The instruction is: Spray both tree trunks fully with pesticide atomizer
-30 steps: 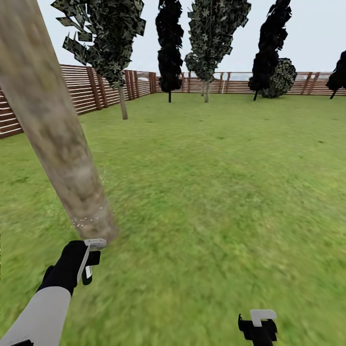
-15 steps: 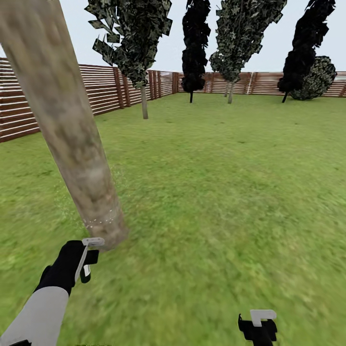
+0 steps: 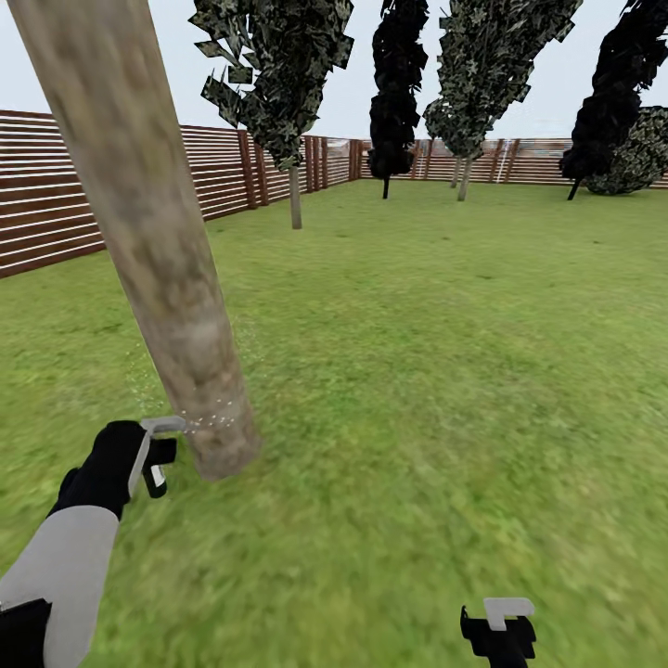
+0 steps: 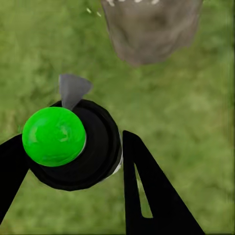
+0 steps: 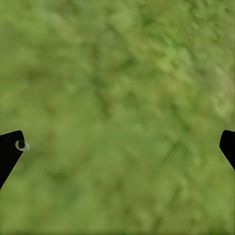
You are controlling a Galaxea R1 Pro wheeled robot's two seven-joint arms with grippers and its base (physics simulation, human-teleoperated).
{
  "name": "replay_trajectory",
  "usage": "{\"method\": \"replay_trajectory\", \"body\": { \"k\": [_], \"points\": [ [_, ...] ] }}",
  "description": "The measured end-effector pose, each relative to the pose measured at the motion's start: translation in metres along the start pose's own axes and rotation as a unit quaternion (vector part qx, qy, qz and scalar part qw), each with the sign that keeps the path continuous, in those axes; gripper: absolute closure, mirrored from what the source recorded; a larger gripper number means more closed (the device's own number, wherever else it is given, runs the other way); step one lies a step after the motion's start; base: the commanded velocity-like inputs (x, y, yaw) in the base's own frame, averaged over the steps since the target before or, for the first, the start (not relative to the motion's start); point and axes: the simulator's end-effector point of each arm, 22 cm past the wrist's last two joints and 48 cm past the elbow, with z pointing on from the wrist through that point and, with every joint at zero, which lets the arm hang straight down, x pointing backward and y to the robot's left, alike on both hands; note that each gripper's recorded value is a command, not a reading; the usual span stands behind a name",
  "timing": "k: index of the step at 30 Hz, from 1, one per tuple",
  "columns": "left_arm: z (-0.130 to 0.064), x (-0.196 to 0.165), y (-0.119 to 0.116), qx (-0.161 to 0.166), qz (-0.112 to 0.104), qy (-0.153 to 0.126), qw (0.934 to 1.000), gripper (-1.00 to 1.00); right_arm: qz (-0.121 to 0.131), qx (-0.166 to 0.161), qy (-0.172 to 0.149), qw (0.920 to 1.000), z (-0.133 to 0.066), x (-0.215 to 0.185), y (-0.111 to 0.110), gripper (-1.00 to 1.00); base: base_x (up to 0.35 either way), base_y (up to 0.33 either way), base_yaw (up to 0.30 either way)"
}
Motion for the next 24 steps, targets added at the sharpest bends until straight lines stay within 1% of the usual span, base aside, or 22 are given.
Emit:
{"method": "replay_trajectory", "body": {
  "k": [1, 2, 3, 4, 5, 6, 7, 9, 10, 16, 21, 24],
  "points": [
    [0.000, 0.001, -0.004, 0.004, 0.000, 0.001, 1.0000, 1.00, 0.000, 0.000, 0.000, 1.0000, 0.000, 0.000, 0.000, -1.00, 0.000, 0.000, 0.000],
    [0.000, 0.002, -0.020, 0.018, -0.002, 0.002, 0.9998, 1.00, 0.000, 0.000, 0.000, 1.0000, 0.000, 0.000, 0.000, -1.00, 0.000, 0.000, 0.000],
    [-0.001, 0.003, -0.036, 0.029, 0.001, 0.002, 0.9996, 1.00, 0.000, 0.000, 0.000, 1.0000, 0.000, 0.000, 0.000, -1.00, 0.000, 0.000, 0.000],
    [-0.003, 0.002, -0.047, 0.034, 0.007, 0.001, 0.9994, 1.00, 0.000, 0.000, 0.000, 1.0000, 0.000, 0.000, 0.000, -1.00, 0.000, 0.000, 0.000],
    [-0.003, 0.002, -0.051, 0.034, 0.011, 0.001, 0.9993, 1.00, 0.000, 0.000, 0.000, 1.0000, 0.000, 0.000, 0.000, -1.00, 0.000, 0.000, 0.000],
    [-0.003, 0.001, -0.048, 0.030, 0.014, 0.001, 0.9994, 1.00, 0.000, 0.000, 0.000, 1.0000, 0.000, 0.000, 0.000, -1.00, 0.000, 0.000, 0.000],
    [-0.003, 0.000, -0.036, 0.021, 0.016, 0.001, 0.9997, 1.00, 0.000, 0.000, 0.000, 1.0000, 0.000, 0.000, 0.000, -1.00, 0.000, 0.000, 0.000],
    [-0.001, 0.000, 0.004, -0.008, 0.015, 0.001, 0.9999, 1.00, 0.000, 0.000, 0.000, 1.0000, 0.000, 0.000, 0.000, -1.00, 0.000, 0.000, 0.000],
    [-0.001, 0.000, 0.011, -0.011, 0.014, 0.001, 0.9998, 1.00, 0.000, 0.000, 0.000, 1.0000, 0.000, 0.000, 0.000, -1.00, 0.036, 0.000, 0.000],
    [-0.002, 0.000, 0.008, -0.006, 0.010, -0.001, 0.9999, 1.00, 0.000, 0.000, 0.000, 1.0000, 0.000, 0.000, 0.000, -1.00, 0.266, 0.081, 0.000],
    [-0.001, 0.001, 0.006, -0.004, 0.011, 0.000, 0.9999, 1.00, 0.000, 0.000, 0.000, 1.0000, 0.000, 0.000, 0.000, -1.00, 0.030, 0.008, 0.000],
    [0.001, 0.003, 0.016, -0.013, 0.015, 0.002, 0.9998, 1.00, 0.000, 0.000, 0.000, 1.0000, 0.000, 0.000, 0.000, -1.00, 0.000, 0.000, 0.000]
  ]
}}
